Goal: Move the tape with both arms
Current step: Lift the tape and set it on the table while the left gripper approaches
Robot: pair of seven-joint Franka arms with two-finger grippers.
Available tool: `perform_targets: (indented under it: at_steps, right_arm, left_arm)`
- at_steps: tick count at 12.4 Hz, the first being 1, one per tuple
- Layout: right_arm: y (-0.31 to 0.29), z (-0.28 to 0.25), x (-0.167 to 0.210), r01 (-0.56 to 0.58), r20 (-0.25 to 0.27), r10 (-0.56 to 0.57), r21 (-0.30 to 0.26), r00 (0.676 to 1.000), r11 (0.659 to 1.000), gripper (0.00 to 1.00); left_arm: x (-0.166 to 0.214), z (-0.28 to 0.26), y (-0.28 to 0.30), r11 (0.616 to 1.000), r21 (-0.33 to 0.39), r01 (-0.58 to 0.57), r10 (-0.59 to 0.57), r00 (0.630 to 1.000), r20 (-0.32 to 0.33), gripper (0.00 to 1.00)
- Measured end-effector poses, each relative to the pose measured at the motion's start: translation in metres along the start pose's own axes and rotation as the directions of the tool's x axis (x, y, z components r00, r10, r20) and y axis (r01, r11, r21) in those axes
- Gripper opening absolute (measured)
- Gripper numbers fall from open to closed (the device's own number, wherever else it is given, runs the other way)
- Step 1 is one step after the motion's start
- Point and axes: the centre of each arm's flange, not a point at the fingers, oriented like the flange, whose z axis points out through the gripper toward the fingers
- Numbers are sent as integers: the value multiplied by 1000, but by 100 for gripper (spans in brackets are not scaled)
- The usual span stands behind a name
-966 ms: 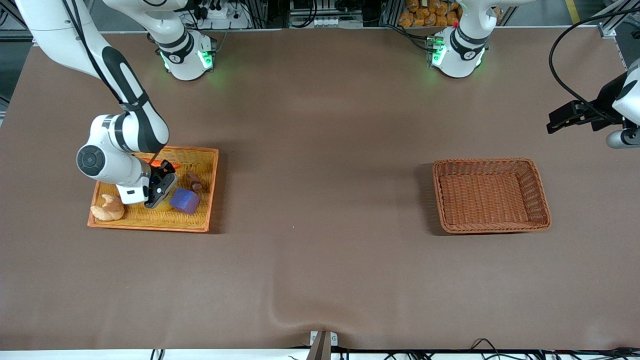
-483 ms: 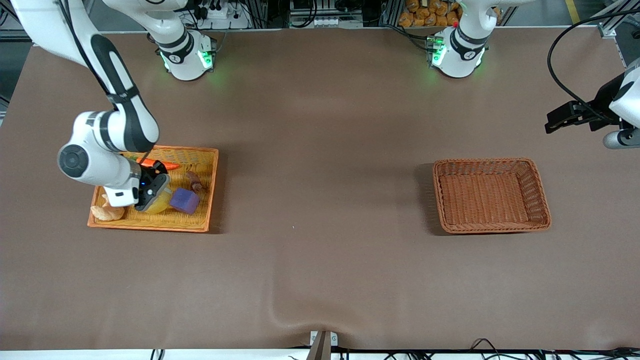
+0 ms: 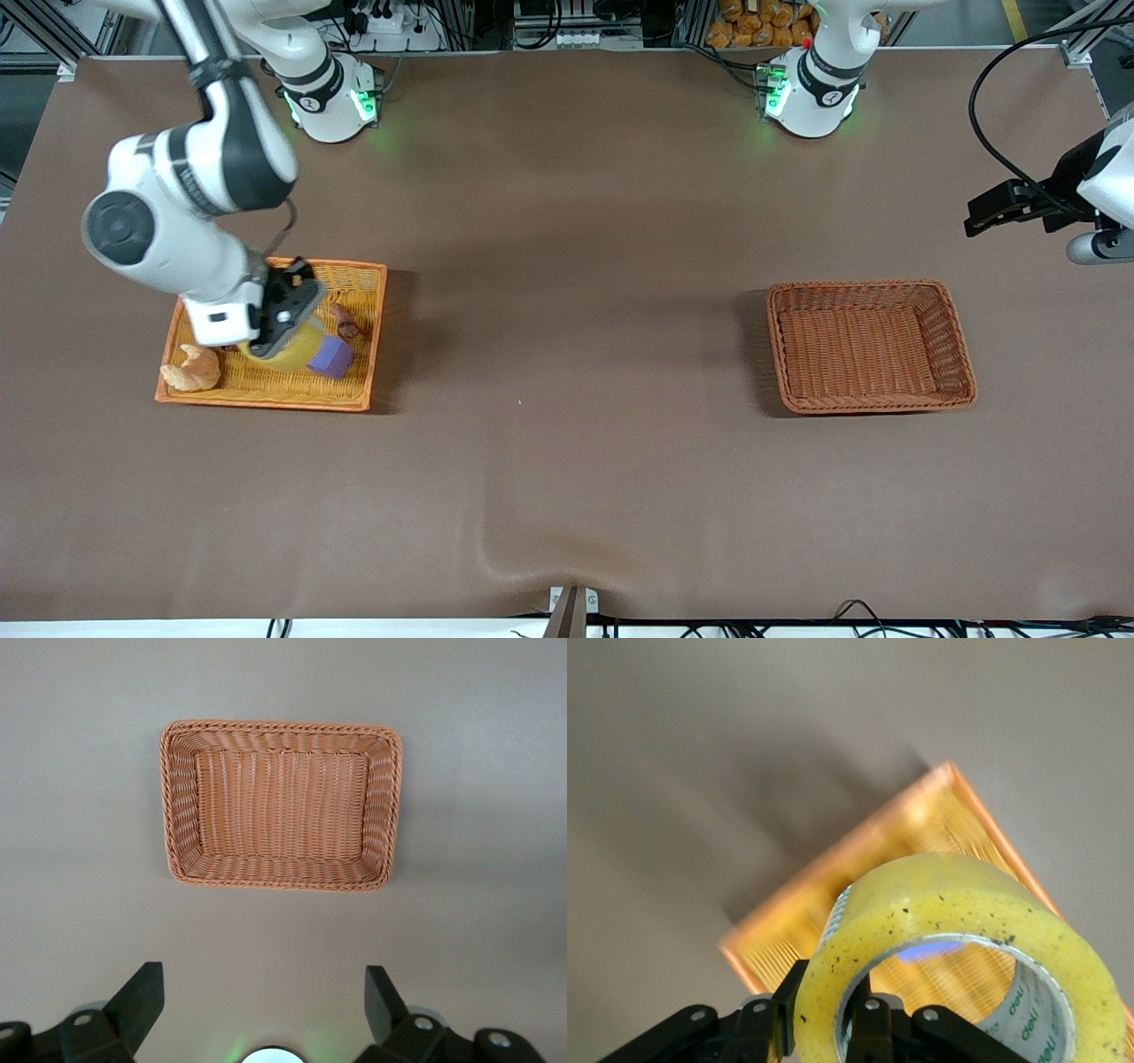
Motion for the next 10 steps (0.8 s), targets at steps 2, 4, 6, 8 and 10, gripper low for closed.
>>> perform_targets:
  at_steps: [2, 4, 6, 8, 10]
  right_arm:
    - [-54, -3, 62, -112, -22, 112, -2, 993, 994, 24]
    - [-95, 23, 114, -221, -26, 224, 69, 974, 973, 24]
    - [-139, 49, 170, -296, -37, 301, 110, 953, 949, 24]
    - [-190, 85, 221, -361, -75, 371, 121, 925, 925, 24]
    - [-234, 143, 254, -397, -132, 413, 136, 901, 908, 24]
  left_arm:
    - [0, 1, 0, 1000, 0, 0, 0, 1000, 1, 100]
    - [0, 1, 0, 1000, 0, 0, 0, 1000, 2, 100]
    - [0, 2, 1, 1000, 1, -2, 2, 1000, 5, 100]
    - [1, 6, 3, 1000, 1, -5, 5, 1000, 11, 100]
    - [5, 12, 4, 1000, 2, -6, 6, 1000, 16, 100]
